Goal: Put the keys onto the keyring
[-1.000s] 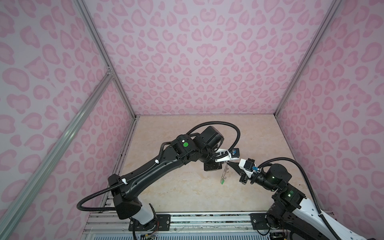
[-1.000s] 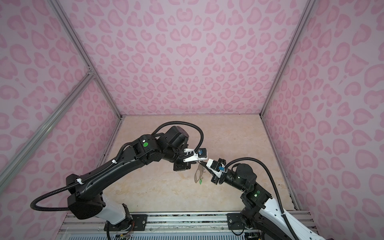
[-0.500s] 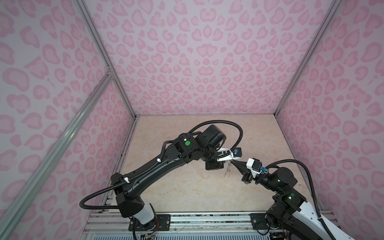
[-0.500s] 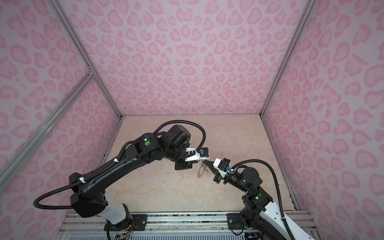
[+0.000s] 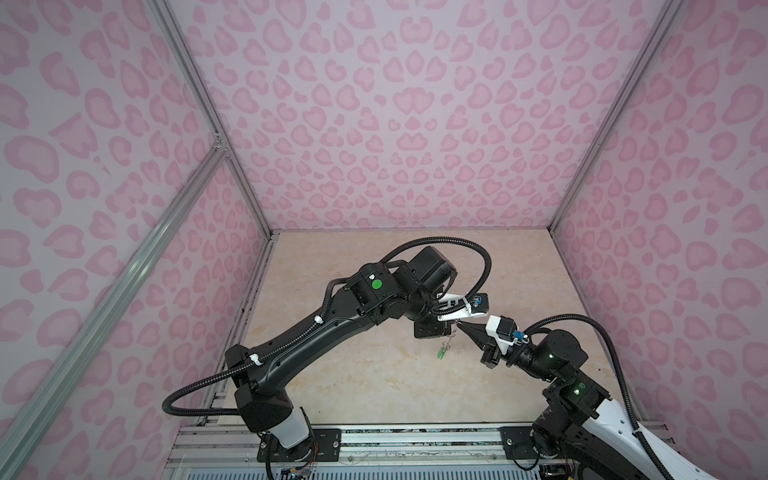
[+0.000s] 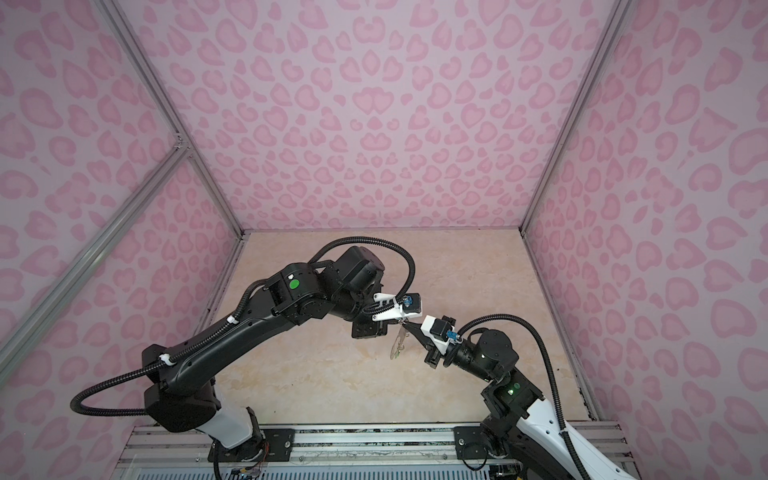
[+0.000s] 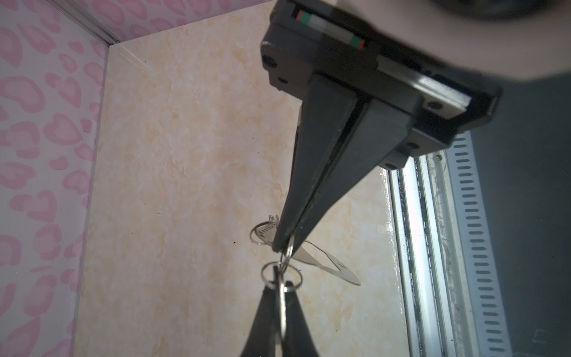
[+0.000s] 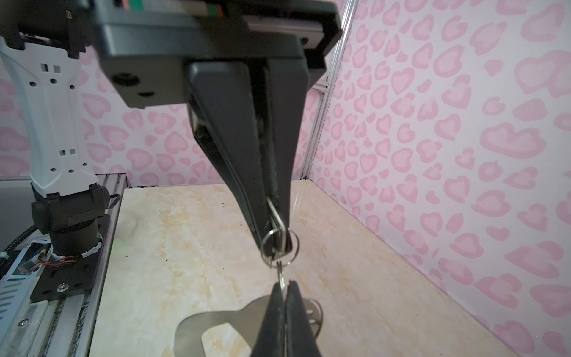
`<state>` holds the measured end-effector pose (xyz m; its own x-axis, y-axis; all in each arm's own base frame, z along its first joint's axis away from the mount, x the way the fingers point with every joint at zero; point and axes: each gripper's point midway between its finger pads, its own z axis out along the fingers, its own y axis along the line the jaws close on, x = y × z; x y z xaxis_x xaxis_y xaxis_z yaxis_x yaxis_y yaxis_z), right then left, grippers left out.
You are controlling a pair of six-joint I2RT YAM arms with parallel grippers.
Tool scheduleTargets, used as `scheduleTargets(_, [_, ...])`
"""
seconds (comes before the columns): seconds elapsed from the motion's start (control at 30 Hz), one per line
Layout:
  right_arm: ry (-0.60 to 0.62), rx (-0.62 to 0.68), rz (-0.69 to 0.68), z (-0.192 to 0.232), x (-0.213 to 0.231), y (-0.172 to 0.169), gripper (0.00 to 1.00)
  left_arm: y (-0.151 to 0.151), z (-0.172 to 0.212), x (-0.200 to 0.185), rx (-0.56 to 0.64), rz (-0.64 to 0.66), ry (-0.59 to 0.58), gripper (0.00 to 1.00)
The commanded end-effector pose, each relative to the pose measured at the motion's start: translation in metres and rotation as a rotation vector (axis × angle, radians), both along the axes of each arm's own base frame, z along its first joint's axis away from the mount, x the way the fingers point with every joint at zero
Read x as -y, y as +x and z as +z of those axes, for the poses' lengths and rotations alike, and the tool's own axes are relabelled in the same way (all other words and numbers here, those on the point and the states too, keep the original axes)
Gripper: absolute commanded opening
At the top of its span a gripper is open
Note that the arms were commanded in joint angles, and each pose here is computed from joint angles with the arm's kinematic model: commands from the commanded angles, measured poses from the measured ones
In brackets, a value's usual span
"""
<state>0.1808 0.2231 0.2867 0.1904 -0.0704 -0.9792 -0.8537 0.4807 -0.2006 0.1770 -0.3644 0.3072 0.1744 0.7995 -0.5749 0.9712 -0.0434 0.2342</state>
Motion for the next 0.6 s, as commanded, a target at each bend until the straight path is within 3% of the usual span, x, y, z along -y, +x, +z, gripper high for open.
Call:
scheduleTargets(0.0, [-0.020, -0.009, -0.005, -0.003, -0.002, 0.003, 0.00, 0.000, 0.003, 0.002, 0.004, -0.002, 0.001, 0.03])
scheduleTargets(0.13, [-0.051, -0.027, -0.040, -0.006, 0.001, 0.009, 0.00, 0.001, -0.002, 0.002, 0.006, 0.002, 0.028, 0.03])
scheduleTargets(0.33, [-0.051, -0.050, -0.121, -0.009, 0.012, 0.016, 0.36, 0.016, -0.006, -0.003, 0.040, 0.069, 0.062, 0.03])
scheduleTargets(0.57, [-0.092, -0.136, -0.382, -0.028, 0.055, 0.041, 0.49, 0.039, -0.027, -0.004, -0.036, 0.171, 0.075, 0.03])
